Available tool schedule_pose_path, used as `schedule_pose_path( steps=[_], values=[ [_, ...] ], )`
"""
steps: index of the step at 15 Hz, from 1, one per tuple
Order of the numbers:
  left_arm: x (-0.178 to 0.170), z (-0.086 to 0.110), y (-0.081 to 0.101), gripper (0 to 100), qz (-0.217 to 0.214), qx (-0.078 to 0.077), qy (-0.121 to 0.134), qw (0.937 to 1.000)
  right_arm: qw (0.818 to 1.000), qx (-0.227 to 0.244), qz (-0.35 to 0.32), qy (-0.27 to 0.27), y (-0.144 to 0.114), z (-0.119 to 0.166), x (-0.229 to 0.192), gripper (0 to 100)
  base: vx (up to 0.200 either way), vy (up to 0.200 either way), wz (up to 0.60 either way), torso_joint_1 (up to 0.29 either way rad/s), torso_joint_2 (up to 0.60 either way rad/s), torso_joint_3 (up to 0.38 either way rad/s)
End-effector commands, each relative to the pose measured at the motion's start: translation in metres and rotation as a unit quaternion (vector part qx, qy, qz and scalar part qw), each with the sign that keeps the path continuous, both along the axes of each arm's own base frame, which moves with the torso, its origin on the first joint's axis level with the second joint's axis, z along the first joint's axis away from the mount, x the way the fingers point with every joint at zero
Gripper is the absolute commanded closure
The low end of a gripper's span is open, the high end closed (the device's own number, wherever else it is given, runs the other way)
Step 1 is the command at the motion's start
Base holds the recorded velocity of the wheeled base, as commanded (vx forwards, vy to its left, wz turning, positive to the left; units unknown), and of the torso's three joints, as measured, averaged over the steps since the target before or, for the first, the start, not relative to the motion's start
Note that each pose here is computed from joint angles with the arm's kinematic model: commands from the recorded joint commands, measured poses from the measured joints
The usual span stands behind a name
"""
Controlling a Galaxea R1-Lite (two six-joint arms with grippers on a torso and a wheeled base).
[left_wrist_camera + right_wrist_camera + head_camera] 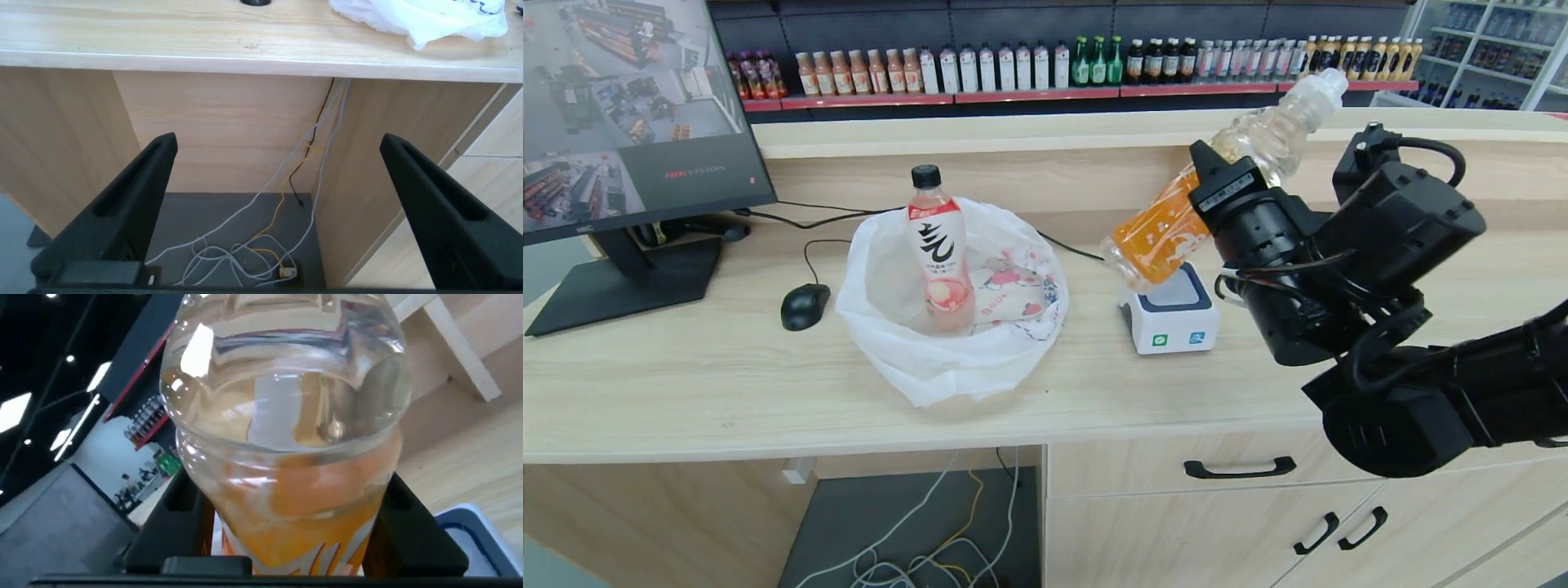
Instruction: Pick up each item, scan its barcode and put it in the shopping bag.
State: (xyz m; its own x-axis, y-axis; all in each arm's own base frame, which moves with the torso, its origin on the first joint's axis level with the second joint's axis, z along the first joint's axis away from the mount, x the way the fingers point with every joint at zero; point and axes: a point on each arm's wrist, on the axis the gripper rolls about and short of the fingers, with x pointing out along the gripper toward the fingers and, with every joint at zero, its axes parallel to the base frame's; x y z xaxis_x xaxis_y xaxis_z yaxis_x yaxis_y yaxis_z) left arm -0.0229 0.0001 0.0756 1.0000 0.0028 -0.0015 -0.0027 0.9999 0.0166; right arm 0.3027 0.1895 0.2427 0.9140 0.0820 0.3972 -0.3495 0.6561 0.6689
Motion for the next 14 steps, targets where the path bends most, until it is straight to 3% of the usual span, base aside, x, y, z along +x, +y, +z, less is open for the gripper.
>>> schedule_pose_path(
  steps=[1,8,14],
  values=[
    [0.000,0.000,0.000,0,0.000,0.000,0.000,1.0000,1.000,0.010,0.005,0.026,0.004,-0.012,0.008,100,0.000,0.000,0.00,0.000,0.00,0.000],
    [0.000,0.000,0.000,0,0.000,0.001,0.000,1.0000,0.990,0.118,0.037,0.066,0.001,-0.030,0.022,100,0.000,0.000,0.00,0.000,0.00,0.000],
    [0.000,0.000,0.000,0,0.000,0.002,0.000,1.0000,0.984,0.158,0.021,0.077,-0.015,-0.042,0.041,100,0.000,0.000,0.00,0.000,0.00,0.000]
  ],
)
